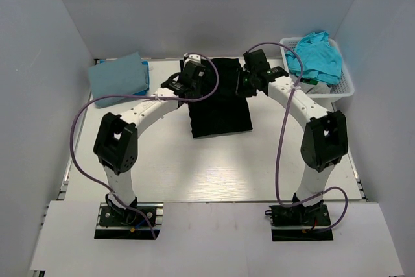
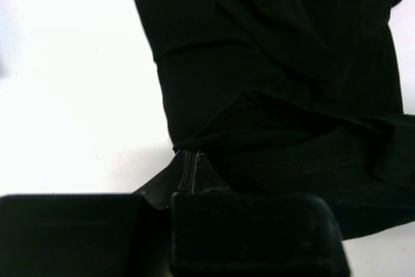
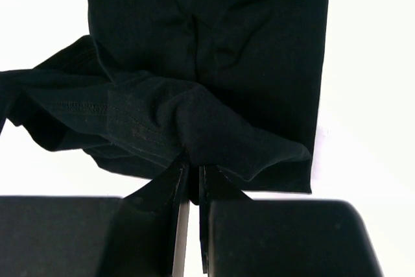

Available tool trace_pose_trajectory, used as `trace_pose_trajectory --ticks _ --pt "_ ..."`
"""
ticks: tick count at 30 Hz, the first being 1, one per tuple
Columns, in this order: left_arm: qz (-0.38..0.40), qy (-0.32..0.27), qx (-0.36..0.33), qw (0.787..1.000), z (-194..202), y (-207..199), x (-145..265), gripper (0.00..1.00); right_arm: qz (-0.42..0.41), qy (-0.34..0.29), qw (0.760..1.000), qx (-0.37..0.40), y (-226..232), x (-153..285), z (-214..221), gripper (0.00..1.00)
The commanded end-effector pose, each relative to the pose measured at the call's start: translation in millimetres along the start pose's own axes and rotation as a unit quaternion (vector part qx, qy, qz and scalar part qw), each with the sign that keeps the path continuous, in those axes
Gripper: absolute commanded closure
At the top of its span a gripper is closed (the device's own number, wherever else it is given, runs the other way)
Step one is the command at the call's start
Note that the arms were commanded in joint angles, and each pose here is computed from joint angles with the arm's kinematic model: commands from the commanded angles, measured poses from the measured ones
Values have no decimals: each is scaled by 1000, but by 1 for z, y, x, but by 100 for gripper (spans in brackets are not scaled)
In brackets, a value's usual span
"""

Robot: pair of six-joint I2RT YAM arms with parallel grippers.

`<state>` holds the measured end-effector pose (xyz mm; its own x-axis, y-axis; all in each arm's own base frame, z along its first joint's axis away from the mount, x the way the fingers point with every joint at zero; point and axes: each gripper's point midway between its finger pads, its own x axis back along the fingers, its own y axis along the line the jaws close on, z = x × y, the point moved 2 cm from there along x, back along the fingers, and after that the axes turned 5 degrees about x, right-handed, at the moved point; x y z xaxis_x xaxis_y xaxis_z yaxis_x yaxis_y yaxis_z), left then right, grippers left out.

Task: Fold and stack the t-shirts
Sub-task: Fold the folded rectangular tshirt in 1/3 of the way

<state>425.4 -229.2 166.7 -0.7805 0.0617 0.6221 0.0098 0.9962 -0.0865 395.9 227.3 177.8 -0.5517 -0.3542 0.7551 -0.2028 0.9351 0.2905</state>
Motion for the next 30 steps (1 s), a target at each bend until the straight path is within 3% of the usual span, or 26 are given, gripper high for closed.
trace_pose_trajectory --ticks 1,9,11,12,13,14,15,16,17,18,21,22,23,24,27,28,30 --pt "22 -24 8 999 -25 -7 -3 100 -21 -36 999 12 6 -4 -30 100" --pt "30 0 15 999 -16 -1 -34 100 -13 -9 1000 -10 -8 -41 -34 100" --pt "27 9 16 999 -9 2 -45 98 -12 -7 1000 -17 -10 -47 -38 95" --pt "28 8 16 999 -10 0 -47 88 -13 0 1000 -19 -10 -54 -35 88" --pt "22 9 19 1000 -11 5 -53 69 -12 2 1000 -24 -11 -56 -35 77" --pt "22 11 23 999 -12 8 -58 14 -12 -1 1000 -25 -14 -60 -40 48" --pt "21 13 22 999 -17 3 -65 0 -21 -1 999 -25 -13 -67 -42 30" --pt "-3 30 38 999 -17 16 -70 0 -28 -21 999 -18 -10 -67 -60 12" --pt "-4 34 37 999 -21 15 -70 0 -38 -26 999 -14 -6 -66 -66 10" --pt "-9 15 54 998 -46 17 -68 0 -38 -19 999 -15 -8 -66 -67 10" --pt "-8 17 57 998 -53 22 -57 0 -49 -59 997 11 1 -42 -95 10" --pt "7 15 60 998 -53 19 -52 0 -50 -53 997 13 -1 -42 -88 10" --pt "19 2 70 997 -62 19 -36 0 -47 -12 999 11 -9 -55 -55 10" --pt "17 17 66 998 -46 23 -34 0 -79 -42 996 22 4 -35 -65 10" --pt "24 39 93 995 -24 31 -10 0 -126 -14 991 34 10 -29 -24 10" --pt "12 61 99 993 0 40 -6 0 -157 1 987 38 18 -31 -9 10" --pt "28 50 122 991 3 42 26 0 -180 8 982 53 26 -28 2 10"
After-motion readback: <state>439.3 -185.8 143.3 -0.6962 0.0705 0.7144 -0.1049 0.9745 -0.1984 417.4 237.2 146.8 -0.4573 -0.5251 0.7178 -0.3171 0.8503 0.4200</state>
